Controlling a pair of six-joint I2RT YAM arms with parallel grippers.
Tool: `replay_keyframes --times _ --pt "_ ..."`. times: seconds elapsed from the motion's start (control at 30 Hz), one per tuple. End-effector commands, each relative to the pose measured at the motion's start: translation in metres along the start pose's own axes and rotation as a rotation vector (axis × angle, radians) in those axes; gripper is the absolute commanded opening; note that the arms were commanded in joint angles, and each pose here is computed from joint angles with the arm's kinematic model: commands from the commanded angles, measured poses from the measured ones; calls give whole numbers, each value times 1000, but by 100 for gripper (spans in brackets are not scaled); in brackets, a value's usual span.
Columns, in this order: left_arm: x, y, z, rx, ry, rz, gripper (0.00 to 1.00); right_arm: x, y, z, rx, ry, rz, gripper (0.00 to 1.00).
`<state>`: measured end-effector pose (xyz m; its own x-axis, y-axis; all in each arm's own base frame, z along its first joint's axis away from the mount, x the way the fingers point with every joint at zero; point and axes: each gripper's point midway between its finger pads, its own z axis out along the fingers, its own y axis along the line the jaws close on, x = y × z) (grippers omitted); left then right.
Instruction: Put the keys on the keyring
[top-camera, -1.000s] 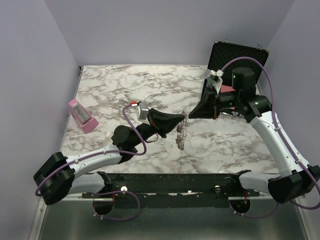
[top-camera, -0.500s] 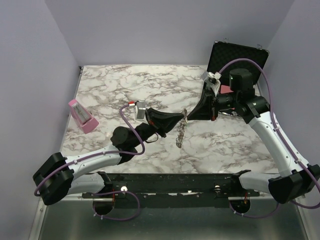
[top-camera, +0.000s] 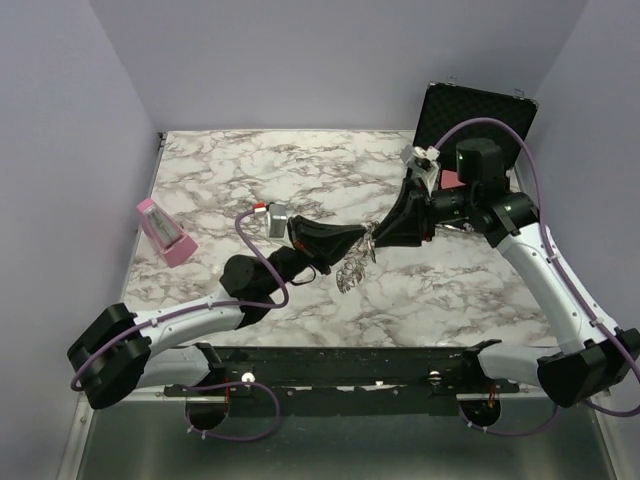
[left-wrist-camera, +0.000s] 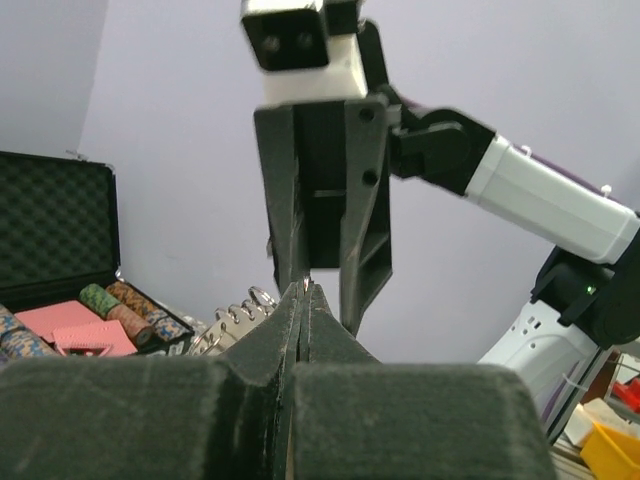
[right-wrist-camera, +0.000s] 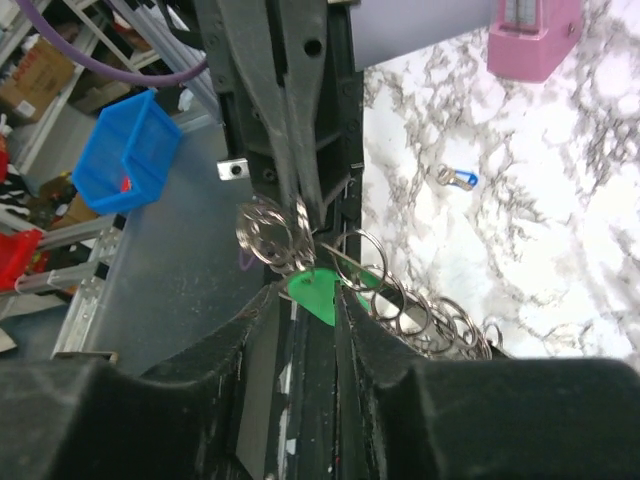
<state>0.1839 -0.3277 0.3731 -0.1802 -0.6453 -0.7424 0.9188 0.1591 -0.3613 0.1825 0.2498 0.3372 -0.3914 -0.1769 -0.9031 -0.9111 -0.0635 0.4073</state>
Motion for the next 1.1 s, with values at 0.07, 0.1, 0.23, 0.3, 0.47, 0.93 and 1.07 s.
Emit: replay_keyframes --times 0.07,0.1,0.23,0.3,0.47,0.93,1.07 --pt "-3 -14 -13 56 8 35 0 -22 17 -8 -8 -2 -108 42" --pt "0 -13 -14 57 21 39 0 -22 18 -8 -21 -3 -106 42" --pt "4 -16 -15 75 33 36 0 -16 17 -5 -64 -6 -65 42" --pt "4 -17 -14 85 32 29 0 -13 15 -3 -72 -6 -41 42" --pt "3 -18 -8 92 27 18 0 -7 13 1 -76 0 -20 42" --pt "0 -15 -6 78 -7 -10 0 1 8 10 -58 25 -14 35" --pt "-3 -15 -7 74 -18 -9 0 2 8 10 -52 26 -18 32"
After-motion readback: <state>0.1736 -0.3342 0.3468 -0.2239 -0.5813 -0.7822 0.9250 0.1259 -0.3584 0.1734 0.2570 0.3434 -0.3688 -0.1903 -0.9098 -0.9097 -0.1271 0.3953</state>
